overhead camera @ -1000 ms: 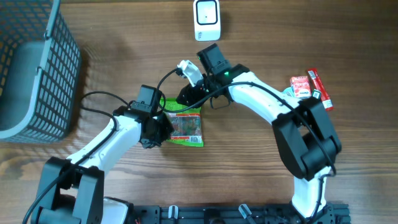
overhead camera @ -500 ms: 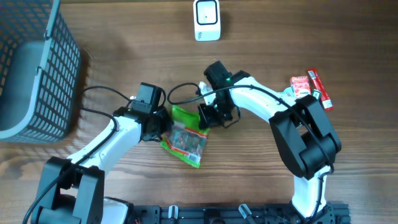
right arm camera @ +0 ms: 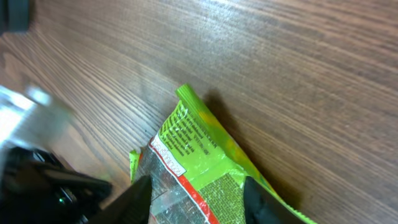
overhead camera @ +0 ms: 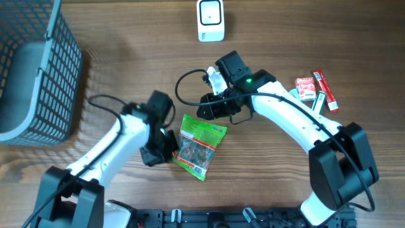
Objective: Scan the item barcode
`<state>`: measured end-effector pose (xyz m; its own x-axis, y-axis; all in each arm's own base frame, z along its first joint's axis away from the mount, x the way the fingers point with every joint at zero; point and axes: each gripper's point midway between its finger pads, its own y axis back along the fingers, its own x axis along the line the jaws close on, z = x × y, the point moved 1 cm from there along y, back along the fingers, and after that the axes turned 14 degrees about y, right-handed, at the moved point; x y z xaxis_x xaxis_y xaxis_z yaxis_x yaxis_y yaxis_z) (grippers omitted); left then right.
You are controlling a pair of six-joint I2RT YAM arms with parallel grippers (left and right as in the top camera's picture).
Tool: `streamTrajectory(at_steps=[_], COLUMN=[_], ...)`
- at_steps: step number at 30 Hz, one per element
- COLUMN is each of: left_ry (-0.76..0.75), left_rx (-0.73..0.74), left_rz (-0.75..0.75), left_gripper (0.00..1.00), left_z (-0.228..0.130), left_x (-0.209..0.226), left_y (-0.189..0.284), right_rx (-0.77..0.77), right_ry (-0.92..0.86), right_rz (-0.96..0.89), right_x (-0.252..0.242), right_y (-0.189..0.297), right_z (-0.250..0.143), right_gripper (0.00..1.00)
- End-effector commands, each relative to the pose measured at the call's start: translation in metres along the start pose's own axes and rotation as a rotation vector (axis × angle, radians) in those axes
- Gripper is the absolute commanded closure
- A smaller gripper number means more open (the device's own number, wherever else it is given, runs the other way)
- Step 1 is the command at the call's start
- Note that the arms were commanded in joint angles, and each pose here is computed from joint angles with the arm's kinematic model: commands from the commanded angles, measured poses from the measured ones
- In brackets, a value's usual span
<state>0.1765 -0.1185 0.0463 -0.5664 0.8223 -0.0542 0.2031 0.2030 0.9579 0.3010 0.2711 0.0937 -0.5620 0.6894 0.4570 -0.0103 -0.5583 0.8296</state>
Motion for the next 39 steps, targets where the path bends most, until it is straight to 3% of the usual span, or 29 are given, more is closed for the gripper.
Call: streamTrajectory(at_steps=[1,8,12,14,18,25,29,33,39], left_ry=[-0.020,0.032,0.086,0.019,-0.015,-0.073,-0.018,-0.024,-0.031], left_rx=[0.113,-0.092,-0.117,-0.109,-0.031,0.027,-0.094,-0.123,-0.144], left_rz=[-0.074,-0.259,-0.351,-0.349,-0.240,-0.149,-0.217,-0.270,-0.303], left_gripper=[0.96,0.92,0.94,0.95,0.96,0.96,0.96,0.94,0.92], left_z=[-0.033,0.024,0.053,0.058,0.038,-0.007,0.011,0.021,0.027], left_x=[-0.004,-0.034,-0.035,-0.039,-0.034,-0.032,-0.045,-0.056,-0.062], left_y=[-0.041,-0.043,-0.028,-0.007,0.026,-0.020,-0.041,-0.042,-0.038], right_rx=[-0.038,0.024,0.073,0.053,0.045,0.075,0.104,0.107,0.034], right_ry=[-0.006,-0.035,-0.065,-0.041,-0.058,-0.007,0.054,0.053,0.041], right_rz=[-0.012,-0.084,-0.275,-0.248,-0.127,-0.124,-0.075,-0.047,0.058], right_x=[-0.005,-0.017,-0.054,-0.063,-0.068,-0.070,-0.063,-0.064,-0.059], right_y=[0.006,0.004,0.007,0.013,0.024,0.026,0.025,0.013,-0.014], right_z=[0.009,-0.007,-0.024,-0.020,-0.022,-0.030,-0.037,-0.049,-0.062], right_gripper=[0.46,0.46,0.45,0.32,0.28,0.25,0.25,0.26,0.36])
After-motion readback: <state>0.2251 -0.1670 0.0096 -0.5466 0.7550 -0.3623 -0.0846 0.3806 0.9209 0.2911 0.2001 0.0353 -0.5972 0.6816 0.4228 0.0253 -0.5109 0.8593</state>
